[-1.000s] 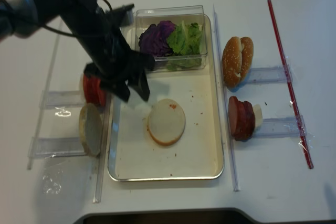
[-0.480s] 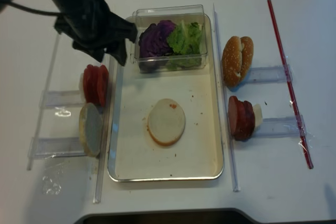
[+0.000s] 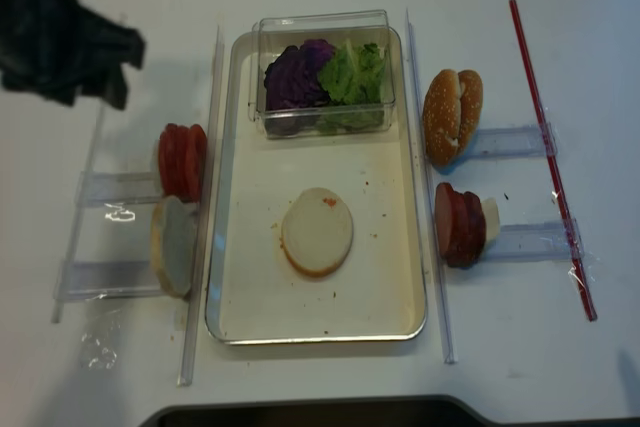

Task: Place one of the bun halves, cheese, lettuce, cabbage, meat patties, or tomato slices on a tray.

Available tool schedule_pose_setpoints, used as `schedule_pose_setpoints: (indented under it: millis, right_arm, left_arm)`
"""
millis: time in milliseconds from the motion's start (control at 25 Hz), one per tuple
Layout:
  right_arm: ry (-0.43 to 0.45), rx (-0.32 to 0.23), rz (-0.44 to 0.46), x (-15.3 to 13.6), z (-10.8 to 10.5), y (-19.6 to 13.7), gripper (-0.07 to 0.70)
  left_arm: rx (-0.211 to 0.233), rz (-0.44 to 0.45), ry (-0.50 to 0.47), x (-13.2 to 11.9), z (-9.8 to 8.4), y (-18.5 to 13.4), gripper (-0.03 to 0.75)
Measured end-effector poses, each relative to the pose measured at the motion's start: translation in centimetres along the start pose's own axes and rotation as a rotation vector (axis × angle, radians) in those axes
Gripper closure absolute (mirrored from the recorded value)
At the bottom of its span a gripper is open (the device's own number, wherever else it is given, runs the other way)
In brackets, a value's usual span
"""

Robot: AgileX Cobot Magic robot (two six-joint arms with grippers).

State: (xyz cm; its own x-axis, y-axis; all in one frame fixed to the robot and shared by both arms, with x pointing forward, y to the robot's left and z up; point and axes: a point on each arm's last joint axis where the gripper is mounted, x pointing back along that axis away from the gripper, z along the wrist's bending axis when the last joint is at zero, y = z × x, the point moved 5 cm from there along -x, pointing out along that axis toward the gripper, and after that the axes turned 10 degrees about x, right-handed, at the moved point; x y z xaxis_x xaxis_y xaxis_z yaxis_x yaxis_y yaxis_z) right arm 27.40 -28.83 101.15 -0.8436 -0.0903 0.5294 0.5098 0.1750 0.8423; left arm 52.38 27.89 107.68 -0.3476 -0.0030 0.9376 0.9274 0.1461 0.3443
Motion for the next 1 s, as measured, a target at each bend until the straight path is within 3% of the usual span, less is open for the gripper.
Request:
schedule_pose_setpoints:
  millis: [120,200,720,1000]
  right_arm:
    - [0.0,0.0,0.0,0.0,0.0,0.0,0.124]
    - [0.0,0.0,0.0,0.0,0.0,0.0,0.124]
    - [0.0,-0.002,0.0,0.0,0.0,0.0,0.124]
    - [0.0,-0.002,0.002,0.0,0.0,0.0,0.124]
  left_arm:
    - [0.048,-0.015,0.031,1.0,2.4,-2.1,0.288]
    - [0.051,-0.022,0.036,1.5,3.0,-3.2,0.288]
    - [0.058,-0.182,-0.029,5.7,3.9,-11.3,0.288]
    - [0.062,-0.271,-0.062,6.6,4.5,-15.9,0.288]
